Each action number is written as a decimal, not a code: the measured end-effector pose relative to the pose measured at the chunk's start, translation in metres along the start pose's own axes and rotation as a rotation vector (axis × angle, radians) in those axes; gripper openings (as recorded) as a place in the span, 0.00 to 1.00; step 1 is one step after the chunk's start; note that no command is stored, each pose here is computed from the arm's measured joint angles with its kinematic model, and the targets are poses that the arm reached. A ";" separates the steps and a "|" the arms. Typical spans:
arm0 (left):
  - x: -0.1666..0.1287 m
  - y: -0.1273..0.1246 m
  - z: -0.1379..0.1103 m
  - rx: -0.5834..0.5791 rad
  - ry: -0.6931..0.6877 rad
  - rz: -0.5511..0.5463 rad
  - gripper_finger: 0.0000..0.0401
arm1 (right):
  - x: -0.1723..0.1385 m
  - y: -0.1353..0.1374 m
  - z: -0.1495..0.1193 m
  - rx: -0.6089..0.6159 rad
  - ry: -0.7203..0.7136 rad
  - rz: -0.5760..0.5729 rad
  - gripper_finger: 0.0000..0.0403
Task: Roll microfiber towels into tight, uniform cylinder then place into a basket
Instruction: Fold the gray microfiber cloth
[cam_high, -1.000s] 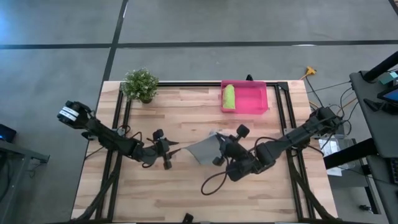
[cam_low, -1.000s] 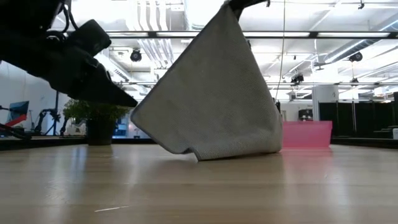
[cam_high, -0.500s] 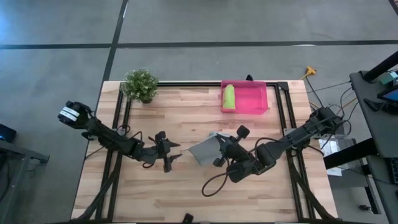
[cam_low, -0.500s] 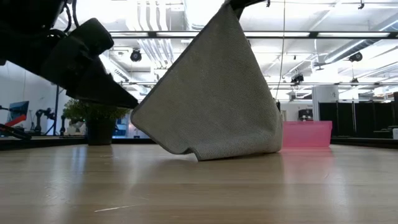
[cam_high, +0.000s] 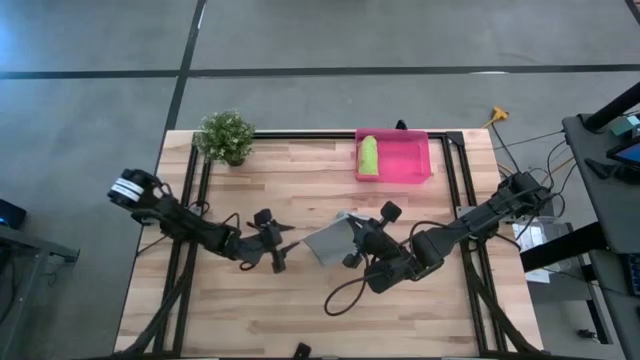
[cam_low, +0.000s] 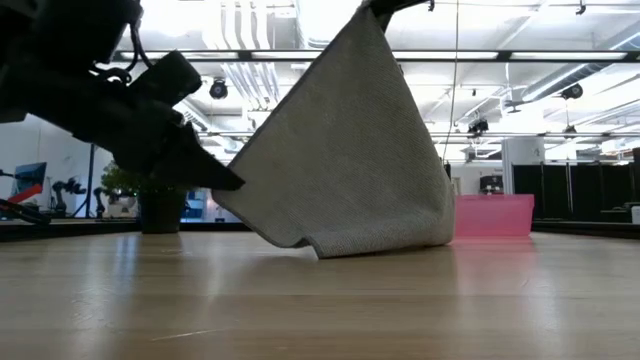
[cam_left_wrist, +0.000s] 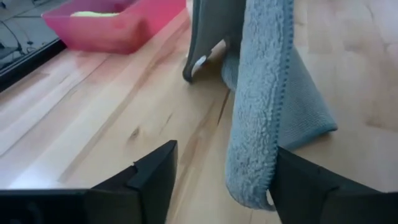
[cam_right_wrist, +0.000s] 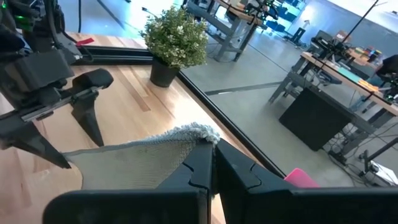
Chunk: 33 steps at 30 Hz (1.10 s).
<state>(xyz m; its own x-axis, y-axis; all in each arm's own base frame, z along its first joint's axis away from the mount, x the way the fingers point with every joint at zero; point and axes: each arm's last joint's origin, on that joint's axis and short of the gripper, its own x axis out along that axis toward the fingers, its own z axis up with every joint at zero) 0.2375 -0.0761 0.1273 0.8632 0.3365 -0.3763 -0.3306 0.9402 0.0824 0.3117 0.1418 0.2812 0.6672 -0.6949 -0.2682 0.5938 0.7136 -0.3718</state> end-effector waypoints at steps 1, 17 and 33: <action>0.001 0.000 0.000 0.004 0.006 0.003 0.51 | 0.000 0.000 0.000 -0.001 0.000 0.000 0.02; 0.002 0.001 0.001 0.031 0.031 -0.013 0.01 | 0.000 -0.002 -0.004 -0.046 0.019 -0.008 0.02; -0.042 0.013 0.047 -0.006 -0.150 0.202 0.00 | -0.004 -0.009 -0.016 -0.114 0.038 -0.085 0.02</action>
<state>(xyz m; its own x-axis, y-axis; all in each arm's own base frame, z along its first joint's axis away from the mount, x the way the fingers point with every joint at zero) 0.2149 -0.0759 0.1871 0.8262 0.5221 -0.2114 -0.5042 0.8528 0.1360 0.2965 0.1369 0.2719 0.5984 -0.7565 -0.2639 0.5909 0.6391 -0.4922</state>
